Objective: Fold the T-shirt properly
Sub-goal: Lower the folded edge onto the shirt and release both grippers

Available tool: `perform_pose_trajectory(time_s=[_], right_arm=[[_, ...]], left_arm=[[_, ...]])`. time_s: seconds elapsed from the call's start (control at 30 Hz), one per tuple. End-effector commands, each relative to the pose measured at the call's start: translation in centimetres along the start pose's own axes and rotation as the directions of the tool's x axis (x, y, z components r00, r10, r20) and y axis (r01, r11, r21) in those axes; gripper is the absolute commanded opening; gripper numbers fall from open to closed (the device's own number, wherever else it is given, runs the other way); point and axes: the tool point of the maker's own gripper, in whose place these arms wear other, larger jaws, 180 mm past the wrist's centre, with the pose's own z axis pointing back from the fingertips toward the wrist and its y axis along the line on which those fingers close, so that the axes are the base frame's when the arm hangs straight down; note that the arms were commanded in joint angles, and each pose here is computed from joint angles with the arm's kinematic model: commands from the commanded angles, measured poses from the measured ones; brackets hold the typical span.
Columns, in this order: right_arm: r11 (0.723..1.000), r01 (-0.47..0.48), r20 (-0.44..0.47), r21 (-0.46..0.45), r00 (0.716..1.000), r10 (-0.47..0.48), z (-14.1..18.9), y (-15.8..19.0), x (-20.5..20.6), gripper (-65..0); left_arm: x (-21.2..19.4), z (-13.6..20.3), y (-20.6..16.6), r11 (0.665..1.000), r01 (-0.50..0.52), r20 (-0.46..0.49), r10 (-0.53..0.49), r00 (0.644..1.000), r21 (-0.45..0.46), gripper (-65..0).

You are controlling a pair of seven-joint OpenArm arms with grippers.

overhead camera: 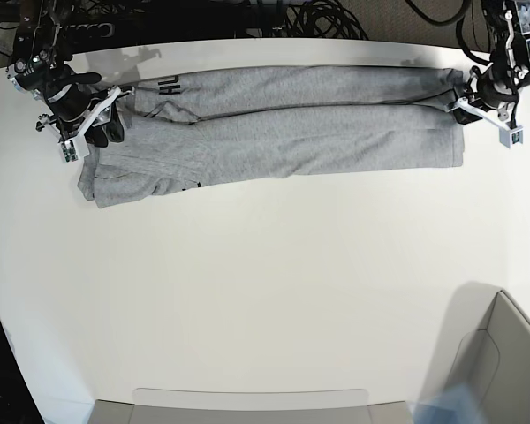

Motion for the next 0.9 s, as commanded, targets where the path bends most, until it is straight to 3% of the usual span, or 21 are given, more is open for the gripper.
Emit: perform_pose_trajectory(time_s=[0.0,0.1,0.43,0.57,0.67,0.77,0.87], right_arm=[[1.000,-0.012,0.018,-0.006,1.000,0.012,0.1,-0.5,0.5,-47.3],[1.000,-0.012,0.009,-0.010,1.000,0.012,0.0,-1.0,0.4,-47.3],[1.000,-0.012,0.002,-0.019,1.000,0.012,-0.1,-1.5,0.2,-47.3],[1.000,-0.013,0.004,-0.017,1.000,0.013,-0.1,-1.4,0.3,-47.3],[1.000,-0.012,0.006,-0.017,1.000,0.012,-0.1,-1.4,0.4,-47.3],[1.000,-0.010,0.007,-0.019,1.000,0.010,-0.1,-1.4,0.4,-47.3],[1.000,-0.007,0.009,-0.017,1.000,0.007,0.0,-1.4,0.4,-47.3]], left_arm=[[0.9,0.1,-0.6,0.999,0.046,0.017,-0.045,0.999,-0.019,-40.8],[-0.5,-1.0,-1.8,0.994,0.102,-0.032,-0.103,0.994,-0.048,-40.8],[-3.3,-4.0,2.0,1.000,-0.006,-0.129,0.009,0.992,0.022,-40.8],[-3.7,-3.7,0.1,0.991,0.085,-0.143,-0.100,0.985,-0.106,-42.0],[-4.2,-3.3,-1.4,0.969,0.129,-0.166,-0.165,0.972,-0.209,-52.0],[-2.6,-2.7,0.2,0.980,0.099,-0.138,-0.124,0.983,-0.173,-65.0],[-0.3,-2.9,0.9,0.985,0.069,-0.093,-0.084,0.992,-0.156,-65.0]])
